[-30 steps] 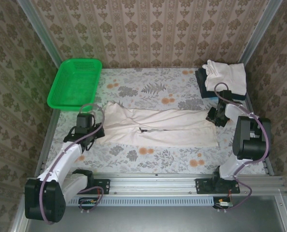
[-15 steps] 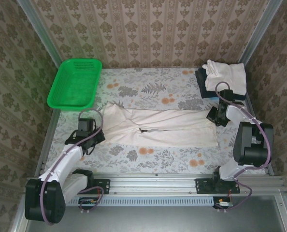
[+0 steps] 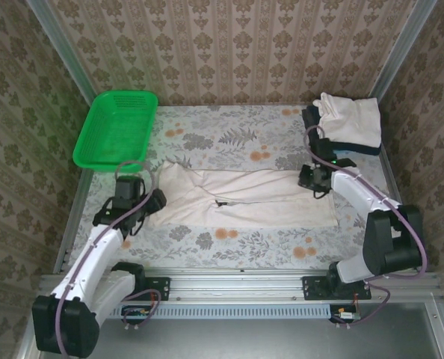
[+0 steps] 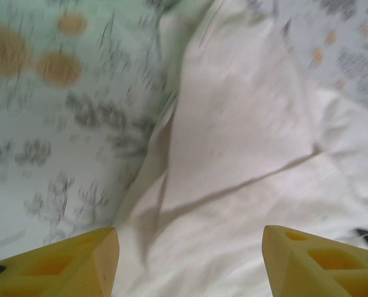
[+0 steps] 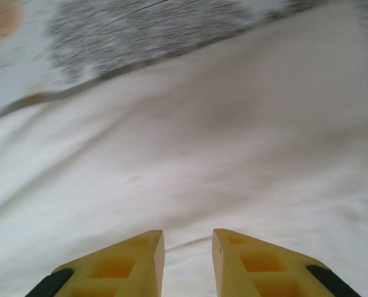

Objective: Fold and stack the t-shirts

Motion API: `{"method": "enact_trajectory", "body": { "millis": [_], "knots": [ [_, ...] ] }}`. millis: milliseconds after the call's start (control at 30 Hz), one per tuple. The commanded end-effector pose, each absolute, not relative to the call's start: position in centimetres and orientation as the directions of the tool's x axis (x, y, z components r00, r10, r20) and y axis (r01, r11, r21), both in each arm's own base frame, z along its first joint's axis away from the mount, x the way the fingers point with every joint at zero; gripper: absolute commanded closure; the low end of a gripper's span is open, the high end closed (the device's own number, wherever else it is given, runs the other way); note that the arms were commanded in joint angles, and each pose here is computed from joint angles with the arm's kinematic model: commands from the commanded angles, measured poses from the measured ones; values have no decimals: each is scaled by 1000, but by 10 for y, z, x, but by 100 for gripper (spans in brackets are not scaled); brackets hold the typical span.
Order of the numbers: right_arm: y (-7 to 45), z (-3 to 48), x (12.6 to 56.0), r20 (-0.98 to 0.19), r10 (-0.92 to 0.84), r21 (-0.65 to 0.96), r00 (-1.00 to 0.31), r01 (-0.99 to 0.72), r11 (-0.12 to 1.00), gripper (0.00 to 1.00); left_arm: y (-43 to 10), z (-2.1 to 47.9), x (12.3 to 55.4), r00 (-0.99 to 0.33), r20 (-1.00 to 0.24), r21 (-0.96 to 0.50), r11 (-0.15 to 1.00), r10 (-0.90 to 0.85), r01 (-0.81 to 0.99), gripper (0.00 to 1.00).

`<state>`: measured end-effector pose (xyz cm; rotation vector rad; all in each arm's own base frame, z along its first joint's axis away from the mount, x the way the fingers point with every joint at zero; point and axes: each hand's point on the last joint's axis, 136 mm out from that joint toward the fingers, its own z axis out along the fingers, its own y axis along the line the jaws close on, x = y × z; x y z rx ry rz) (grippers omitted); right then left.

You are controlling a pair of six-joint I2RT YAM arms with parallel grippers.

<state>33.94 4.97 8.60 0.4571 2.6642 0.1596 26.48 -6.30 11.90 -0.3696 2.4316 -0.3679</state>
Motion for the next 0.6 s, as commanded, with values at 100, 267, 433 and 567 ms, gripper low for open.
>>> {"method": "enact_trajectory", "body": {
  "millis": [100,267,433,567],
  "knots": [
    [69,29,332,-287,336,154,-897,303,940,69,-105,103,315,-840,-505,-324,946,-196,-26,40],
    [49,10,324,-246,369,83,-896,360,929,69,-169,91,341,-870,-492,-337,928,-30,159,37],
    [35,5,317,-215,427,106,-878,414,904,67,-170,38,312,-942,-334,-289,950,14,116,54],
    [22,1,312,-181,454,105,-872,442,891,67,-153,17,280,-959,-280,-289,956,-36,49,51]
  ]
}}
